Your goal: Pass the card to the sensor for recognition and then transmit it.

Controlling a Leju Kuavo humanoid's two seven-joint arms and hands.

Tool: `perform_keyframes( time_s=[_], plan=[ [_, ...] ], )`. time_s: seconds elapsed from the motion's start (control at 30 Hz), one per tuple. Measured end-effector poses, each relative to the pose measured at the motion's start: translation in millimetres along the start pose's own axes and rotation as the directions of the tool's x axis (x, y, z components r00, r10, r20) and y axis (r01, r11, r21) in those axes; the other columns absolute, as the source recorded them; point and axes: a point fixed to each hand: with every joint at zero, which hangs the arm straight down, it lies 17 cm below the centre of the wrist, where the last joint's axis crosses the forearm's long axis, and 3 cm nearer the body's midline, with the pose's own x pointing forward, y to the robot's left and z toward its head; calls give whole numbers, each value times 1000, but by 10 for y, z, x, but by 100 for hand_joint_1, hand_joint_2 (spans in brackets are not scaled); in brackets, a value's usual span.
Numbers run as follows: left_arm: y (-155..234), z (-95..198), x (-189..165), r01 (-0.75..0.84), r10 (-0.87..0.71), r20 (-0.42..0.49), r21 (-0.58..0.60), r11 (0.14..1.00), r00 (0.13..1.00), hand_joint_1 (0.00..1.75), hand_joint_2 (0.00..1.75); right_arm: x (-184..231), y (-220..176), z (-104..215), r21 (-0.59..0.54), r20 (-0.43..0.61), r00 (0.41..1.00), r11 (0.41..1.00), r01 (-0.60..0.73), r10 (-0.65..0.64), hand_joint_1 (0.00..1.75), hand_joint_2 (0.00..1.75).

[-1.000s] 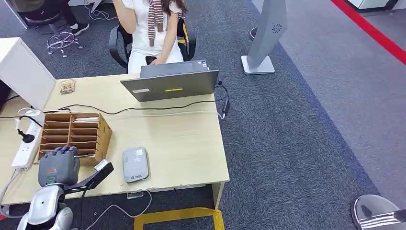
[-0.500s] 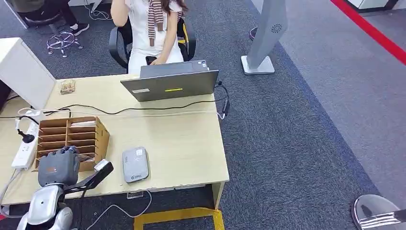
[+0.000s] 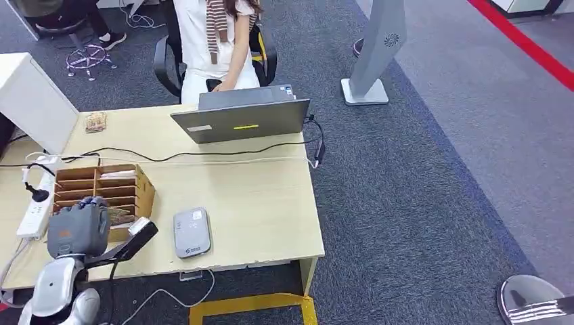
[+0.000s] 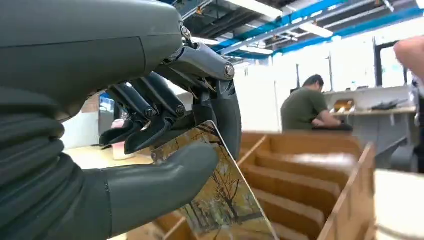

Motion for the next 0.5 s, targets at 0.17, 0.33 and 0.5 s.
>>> perform_keyframes(
  time_s=[0.17,0.33,0.5],
  plan=[
    [566,-115,175,-44,40,50,99,994,998,175,175,-9,-11,-2,-3,-4,1000,1000,19,-19,0,175],
    [1187,-158,372,-63,37,121,219,974,992,175,175,-7,-21,-3,-5,-2,999,999,36,-36,0,175],
    [1501,-169,479,-86,43,161,270,959,986,175,175,-3,-25,-3,-6,1,999,999,41,-41,0,175]
  ],
)
